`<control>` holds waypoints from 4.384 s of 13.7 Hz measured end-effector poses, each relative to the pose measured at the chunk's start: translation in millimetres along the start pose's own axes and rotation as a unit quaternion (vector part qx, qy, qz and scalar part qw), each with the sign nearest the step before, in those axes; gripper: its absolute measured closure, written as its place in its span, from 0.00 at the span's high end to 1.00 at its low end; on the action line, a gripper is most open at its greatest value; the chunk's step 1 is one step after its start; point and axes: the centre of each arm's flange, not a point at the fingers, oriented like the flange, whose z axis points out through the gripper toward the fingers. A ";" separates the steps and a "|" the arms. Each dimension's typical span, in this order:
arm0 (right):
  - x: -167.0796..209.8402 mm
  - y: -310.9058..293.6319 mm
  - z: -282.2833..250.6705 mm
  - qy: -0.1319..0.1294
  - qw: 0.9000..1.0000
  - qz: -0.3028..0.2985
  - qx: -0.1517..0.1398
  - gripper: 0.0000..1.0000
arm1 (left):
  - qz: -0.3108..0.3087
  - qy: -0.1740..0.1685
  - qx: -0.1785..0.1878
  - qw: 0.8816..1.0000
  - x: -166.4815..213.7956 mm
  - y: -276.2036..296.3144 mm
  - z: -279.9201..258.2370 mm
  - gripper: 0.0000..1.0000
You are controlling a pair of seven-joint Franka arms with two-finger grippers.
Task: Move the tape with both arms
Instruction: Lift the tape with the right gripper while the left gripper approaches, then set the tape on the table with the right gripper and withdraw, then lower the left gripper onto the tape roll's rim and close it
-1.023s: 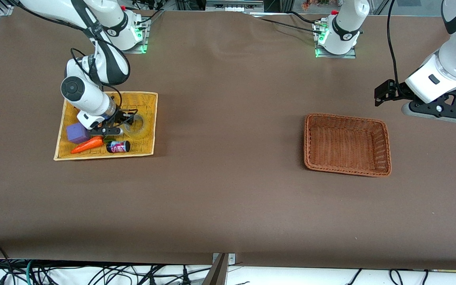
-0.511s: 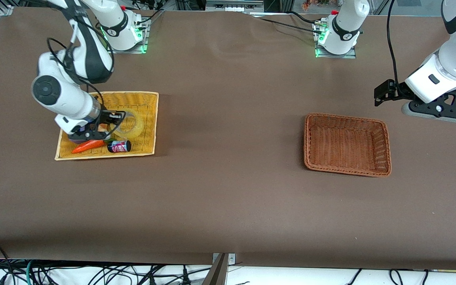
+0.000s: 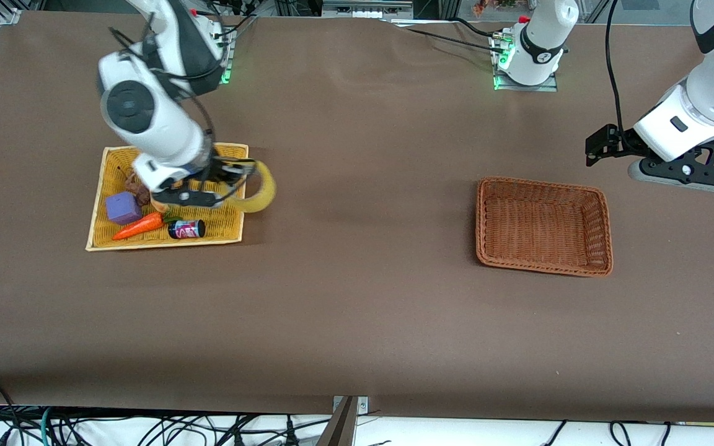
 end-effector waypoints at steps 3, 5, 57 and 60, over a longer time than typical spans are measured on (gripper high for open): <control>-25.8 -96.7 31.3 0.009 0.999 0.036 0.008 0.22 | 0.000 -0.002 0.000 1.000 1.0 -0.3 2.1 1.00; -37.6 -146.6 66.5 0.017 0.999 0.050 -0.003 0.22 | -0.001 -0.005 -0.002 1.000 2.5 -0.6 5.3 1.00; 92.9 342.8 -221.2 0.038 0.997 -0.064 -0.024 1.00 | -0.145 -0.013 -0.046 0.988 38.7 394.0 367.7 0.85; 92.4 332.4 -220.8 0.037 0.996 -0.072 -0.022 1.00 | -0.129 -0.007 -0.030 0.991 37.9 392.7 378.6 0.50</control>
